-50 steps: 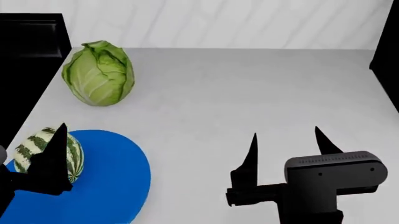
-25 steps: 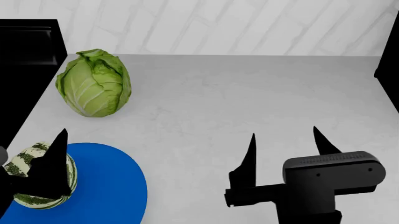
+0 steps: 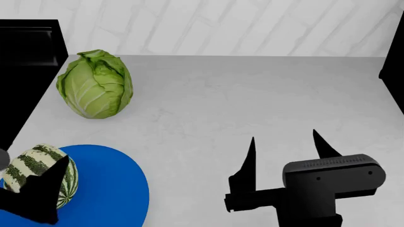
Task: Pick the squash from the counter and place it in the microwave.
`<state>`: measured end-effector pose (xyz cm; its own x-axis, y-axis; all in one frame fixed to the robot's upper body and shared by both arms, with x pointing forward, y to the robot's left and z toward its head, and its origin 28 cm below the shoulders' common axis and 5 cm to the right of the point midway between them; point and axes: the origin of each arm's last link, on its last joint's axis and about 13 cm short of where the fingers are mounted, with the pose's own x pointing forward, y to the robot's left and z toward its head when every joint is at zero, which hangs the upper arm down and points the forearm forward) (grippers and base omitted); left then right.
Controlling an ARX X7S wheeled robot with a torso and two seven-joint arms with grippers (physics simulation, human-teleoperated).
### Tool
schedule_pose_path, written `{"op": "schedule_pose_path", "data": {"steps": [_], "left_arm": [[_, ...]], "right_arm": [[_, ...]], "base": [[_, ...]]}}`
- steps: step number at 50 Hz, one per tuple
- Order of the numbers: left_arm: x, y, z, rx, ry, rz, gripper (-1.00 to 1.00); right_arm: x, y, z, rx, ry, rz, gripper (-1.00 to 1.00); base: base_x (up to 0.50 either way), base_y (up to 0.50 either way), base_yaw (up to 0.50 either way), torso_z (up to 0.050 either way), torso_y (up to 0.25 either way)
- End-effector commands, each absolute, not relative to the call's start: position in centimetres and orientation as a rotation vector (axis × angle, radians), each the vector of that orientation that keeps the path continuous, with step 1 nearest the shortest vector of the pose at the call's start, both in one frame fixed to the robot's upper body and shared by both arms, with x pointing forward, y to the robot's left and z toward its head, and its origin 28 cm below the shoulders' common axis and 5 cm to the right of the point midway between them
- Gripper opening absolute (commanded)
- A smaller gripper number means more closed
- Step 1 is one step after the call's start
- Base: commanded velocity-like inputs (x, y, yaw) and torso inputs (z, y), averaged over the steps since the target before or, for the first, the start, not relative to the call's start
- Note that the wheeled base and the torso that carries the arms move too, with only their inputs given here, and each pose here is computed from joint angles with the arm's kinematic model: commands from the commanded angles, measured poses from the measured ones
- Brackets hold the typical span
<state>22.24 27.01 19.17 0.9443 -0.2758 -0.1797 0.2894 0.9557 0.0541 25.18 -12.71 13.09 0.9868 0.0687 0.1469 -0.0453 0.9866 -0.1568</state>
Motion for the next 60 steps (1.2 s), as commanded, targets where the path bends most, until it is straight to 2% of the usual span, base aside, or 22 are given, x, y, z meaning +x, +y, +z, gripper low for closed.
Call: {"op": "schedule_pose_path", "data": {"steps": [1,60], "left_arm": [[22.6,27.7,20.3,0.093,0.217,-0.302,1.00],[25.5,28.0,16.8,0.111,0.306,-0.295,1.00]], "right_arm": [[25.3,-12.9,13.3,-0.139,-0.166,0.053,1.00],[25.2,-13.1,13.2,-0.146,-0.162,0.042,1.00]], "base": [[0.00,0.00,0.00,0.000,0.000],[0.00,0.00,0.00,0.000,0.000]]}}
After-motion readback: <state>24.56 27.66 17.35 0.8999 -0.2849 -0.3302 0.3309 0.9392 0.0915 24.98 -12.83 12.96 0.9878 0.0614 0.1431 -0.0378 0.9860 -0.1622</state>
